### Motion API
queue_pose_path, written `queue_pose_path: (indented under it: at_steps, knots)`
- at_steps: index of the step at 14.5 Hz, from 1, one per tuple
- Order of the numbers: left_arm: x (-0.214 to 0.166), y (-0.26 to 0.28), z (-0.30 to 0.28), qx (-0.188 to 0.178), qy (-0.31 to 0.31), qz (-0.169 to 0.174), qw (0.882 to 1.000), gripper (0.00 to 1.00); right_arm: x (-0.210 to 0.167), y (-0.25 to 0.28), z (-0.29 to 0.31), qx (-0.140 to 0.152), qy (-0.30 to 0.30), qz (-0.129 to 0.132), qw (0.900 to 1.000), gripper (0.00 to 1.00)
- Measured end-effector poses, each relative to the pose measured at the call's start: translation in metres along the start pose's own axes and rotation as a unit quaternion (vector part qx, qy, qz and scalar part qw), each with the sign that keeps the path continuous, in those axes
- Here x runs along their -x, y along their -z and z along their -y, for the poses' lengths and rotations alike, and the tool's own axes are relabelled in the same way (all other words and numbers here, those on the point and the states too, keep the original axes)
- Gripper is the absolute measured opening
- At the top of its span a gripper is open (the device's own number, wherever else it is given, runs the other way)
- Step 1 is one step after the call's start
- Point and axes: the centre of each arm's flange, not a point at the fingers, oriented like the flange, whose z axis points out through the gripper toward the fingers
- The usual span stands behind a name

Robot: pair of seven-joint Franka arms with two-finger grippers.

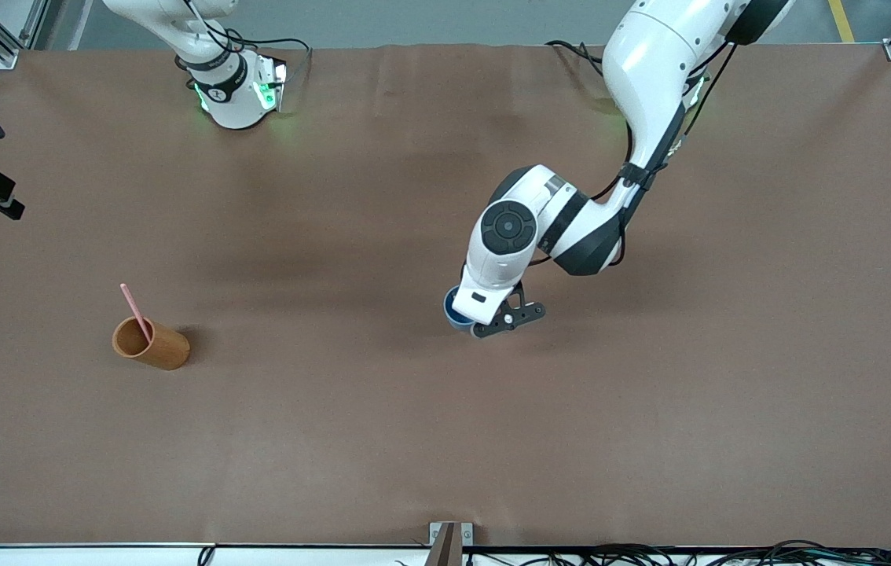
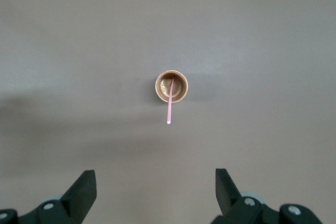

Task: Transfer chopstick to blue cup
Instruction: 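Carry the blue cup toward the table middle with the left gripper, then release the blue cup while the right gripper reaches the orange cup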

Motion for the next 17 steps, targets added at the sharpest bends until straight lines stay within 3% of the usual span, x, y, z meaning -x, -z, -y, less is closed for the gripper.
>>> queue_pose_path:
  at_steps: [8,10,13,17]
  knots:
    - [-0.001,-0.02,-0.003,0.007,-0.001,-0.001,1.0,0.09,-0.012,-0.021,-0.009,0.002,-0.008,-0.009,1.0,1.0]
    - [-0.003,-0.02,-0.003,0.008,-0.001,-0.003,1.0,0.23,-0.021,-0.043,-0.014,0.003,-0.012,-0.015,1.0,1.0]
    - [-0.012,0.003,-0.004,0.021,0.003,-0.015,1.0,0.53,-0.031,-0.091,-0.015,0.004,-0.013,-0.021,1.0,1.0]
    - [-0.066,0.122,0.049,0.027,-0.021,-0.043,0.998,0.91,-0.045,-0.141,-0.014,0.006,-0.012,-0.017,1.0,1.0]
